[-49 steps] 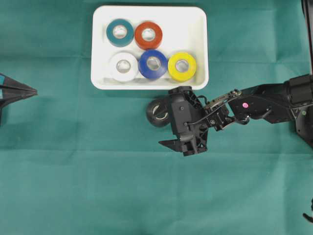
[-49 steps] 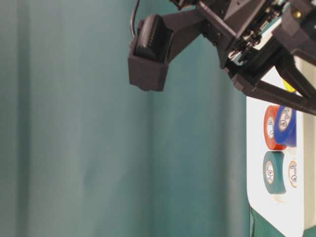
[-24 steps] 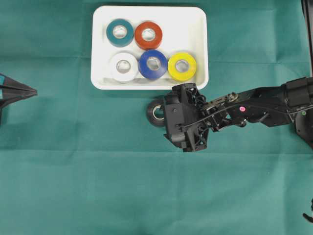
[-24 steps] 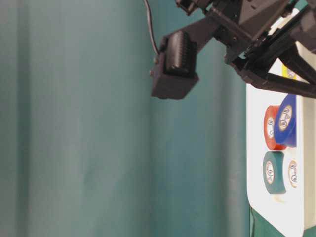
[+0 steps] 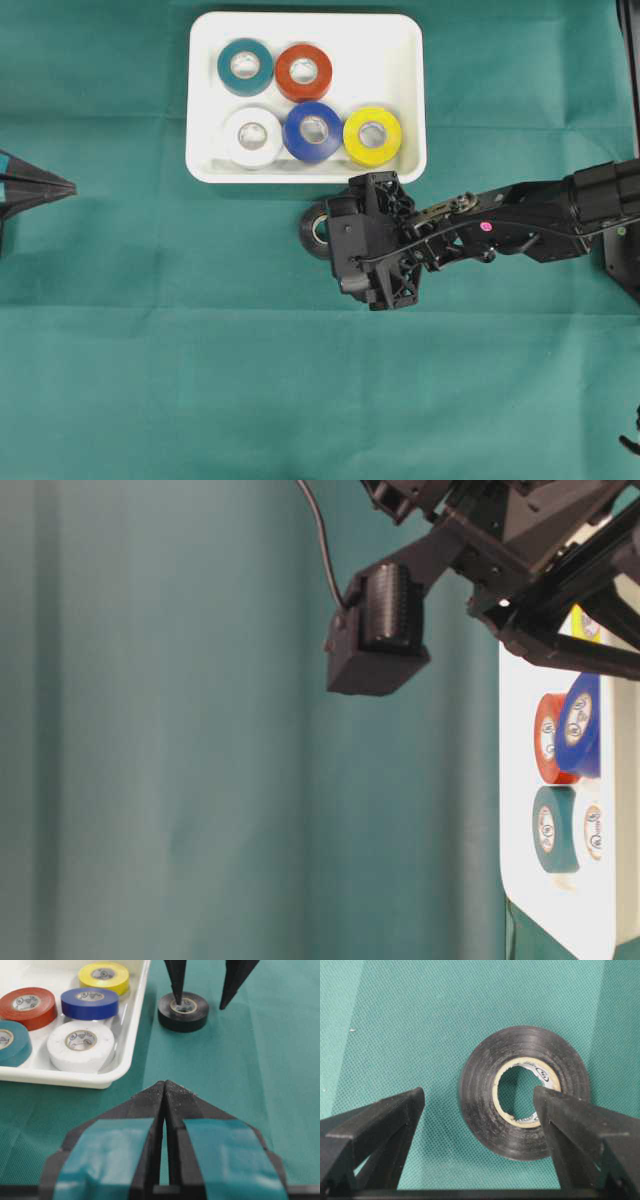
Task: Put the tape into the white case with the right arm.
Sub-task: 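Move the right gripper over the black roll and lower it, then close the right gripper on the black roll's rim and lift it, then carry the black roll into the tray's upper right corner and release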
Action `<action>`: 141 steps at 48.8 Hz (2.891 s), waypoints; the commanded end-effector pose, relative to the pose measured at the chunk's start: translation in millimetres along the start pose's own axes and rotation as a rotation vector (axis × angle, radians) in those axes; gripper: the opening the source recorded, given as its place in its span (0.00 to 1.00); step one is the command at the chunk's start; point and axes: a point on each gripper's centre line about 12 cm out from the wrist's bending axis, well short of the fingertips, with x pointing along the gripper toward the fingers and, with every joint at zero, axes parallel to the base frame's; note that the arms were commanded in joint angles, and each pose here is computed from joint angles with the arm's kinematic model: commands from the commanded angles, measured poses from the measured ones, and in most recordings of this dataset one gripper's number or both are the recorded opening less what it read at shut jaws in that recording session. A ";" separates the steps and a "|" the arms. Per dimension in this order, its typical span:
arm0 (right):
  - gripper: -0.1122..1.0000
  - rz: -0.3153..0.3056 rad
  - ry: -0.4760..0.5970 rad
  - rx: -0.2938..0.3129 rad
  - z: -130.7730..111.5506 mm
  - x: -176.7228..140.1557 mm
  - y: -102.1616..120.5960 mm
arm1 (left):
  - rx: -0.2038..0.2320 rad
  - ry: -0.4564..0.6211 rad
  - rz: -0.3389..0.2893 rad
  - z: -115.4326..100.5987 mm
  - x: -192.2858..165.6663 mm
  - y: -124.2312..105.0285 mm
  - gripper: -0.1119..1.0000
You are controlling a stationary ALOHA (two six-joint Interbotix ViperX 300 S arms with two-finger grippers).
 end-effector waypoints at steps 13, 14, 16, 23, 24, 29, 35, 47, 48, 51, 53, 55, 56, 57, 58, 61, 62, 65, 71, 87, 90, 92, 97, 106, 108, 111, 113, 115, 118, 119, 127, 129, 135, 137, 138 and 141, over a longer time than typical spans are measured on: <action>0.65 0.020 -0.031 0.006 12.0 9.1 4.3 | -0.002 -0.009 0.003 4.7 0.6 0.2 0.10; 0.63 0.020 -0.029 0.006 11.5 9.6 4.4 | -0.002 -0.011 0.003 4.9 0.5 0.2 0.10; 0.57 0.018 -0.028 0.006 11.9 9.6 4.1 | -0.002 -0.011 0.003 4.9 0.5 0.2 0.10; 0.26 0.018 -0.029 0.028 12.5 8.7 4.1 | -0.002 -0.009 0.003 4.3 0.5 0.3 0.10; 0.23 0.018 -0.029 0.029 12.5 8.7 4.1 | -0.002 -0.011 0.003 4.9 0.5 0.2 0.10; 0.15 0.019 -0.038 0.046 15.5 5.9 4.0 | 0.000 -0.008 0.003 4.1 0.6 0.3 0.10; 0.11 0.021 -0.053 0.046 19.6 1.2 5.0 | 0.000 -0.009 0.003 4.7 0.6 0.2 0.10; 0.11 0.023 -0.066 0.046 22.9 -2.6 5.5 | -0.002 -0.009 0.003 4.7 0.6 0.2 0.10; 0.11 0.023 -0.067 0.046 23.3 -3.0 5.5 | -0.002 -0.011 0.003 4.9 0.5 0.2 0.10; 0.11 0.024 -0.080 0.046 27.0 -7.0 6.5 | -0.002 -0.009 0.003 4.7 0.6 0.2 0.10; 0.11 0.025 -0.091 0.047 30.1 -10.8 6.8 | -0.002 -0.009 0.003 4.7 0.6 0.2 0.10; 0.11 0.026 -0.101 0.045 32.6 -15.1 7.7 | -0.002 -0.009 0.003 4.7 0.6 0.2 0.10; 0.11 0.025 -0.109 0.043 35.1 -18.5 7.9 | -0.002 -0.011 0.003 4.9 0.5 0.2 0.10; 0.11 0.025 -0.116 0.044 37.3 -21.1 8.2 | -0.002 -0.009 0.003 4.7 0.6 0.2 0.10; 0.11 0.024 -0.120 0.045 38.7 -23.5 8.4 | -0.002 -0.009 0.003 4.7 0.6 0.2 0.10; 0.11 0.018 -0.129 0.048 42.4 -30.3 8.3 | 0.000 -0.011 0.003 4.9 0.6 0.2 0.10; 0.11 0.016 -0.132 0.054 43.8 -32.8 7.9 | -0.002 -0.009 0.003 4.7 0.6 0.2 0.10; 0.11 0.006 -0.138 0.061 47.3 -39.7 6.8 | -0.002 -0.009 0.003 4.7 0.6 0.2 0.10; 0.11 -0.020 -0.129 0.065 49.5 -47.1 3.4 | -0.002 -0.012 0.003 5.1 0.5 0.2 0.10; 0.11 -0.048 -0.119 0.084 49.0 -46.3 -9.1 | -0.002 -0.009 0.003 4.7 0.6 0.2 0.10; 0.11 -0.062 -0.122 0.101 50.6 -46.6 -17.7 | -0.002 -0.009 0.003 4.3 0.5 0.3 0.10; 0.11 -0.074 -0.126 0.110 52.1 -46.9 -24.0 | 0.000 -0.009 0.003 4.3 0.5 0.2 0.10; 0.11 -0.102 -0.138 0.134 56.2 -48.3 -40.8 | 0.000 -0.009 0.003 4.7 0.6 0.2 0.10; 0.11 -0.170 -0.153 0.199 57.6 -51.9 -81.2 | 0.000 -0.008 0.003 4.1 0.6 0.3 0.10; 0.11 -0.183 -0.156 0.213 57.6 -53.0 -89.2 | 0.000 -0.008 0.003 4.1 0.6 0.3 0.10; 0.11 -0.202 -0.157 0.227 56.4 -54.3 -99.8 | 0.000 -0.008 0.003 4.1 0.6 0.3 0.10; 0.11 -0.213 -0.157 0.236 55.2 -55.1 -106.5 | 0.000 -0.008 0.003 4.1 0.6 0.3 0.10; 0.11 -0.225 -0.159 0.242 54.1 -56.1 -113.1 | -0.002 -0.009 0.003 4.3 0.5 0.3 0.10; 0.11 -0.236 -0.164 0.249 52.9 -56.8 -121.3 | -0.002 -0.008 0.003 4.1 0.6 0.3 0.10; 0.11 -0.238 -0.168 0.252 52.8 -57.2 -123.5 | -0.002 -0.008 0.003 4.1 0.6 0.3 0.10; 0.11 -0.269 -0.179 0.289 48.5 -58.1 -146.3 | -0.002 -0.009 0.003 4.3 0.5 0.3 0.10; 0.11 -0.277 -0.177 0.297 47.0 -58.2 -151.2 | -0.002 -0.009 0.003 4.3 0.5 0.3 0.10; 0.11 -0.296 -0.165 0.319 40.9 -56.3 -162.5 | -0.002 -0.008 0.003 4.1 0.6 0.3 0.10; 0.11 -0.299 -0.162 0.323 39.4 -55.8 -164.8 | -0.002 -0.008 0.003 4.1 0.6 0.3 0.10; 0.11 -0.300 -0.160 0.325 38.8 -55.4 -165.4 | -0.002 -0.008 0.003 4.1 0.6 0.3 0.10; 0.11 -0.305 -0.155 0.329 37.2 -54.9 -167.8 | -0.002 -0.008 0.003 4.1 0.6 0.3 0.10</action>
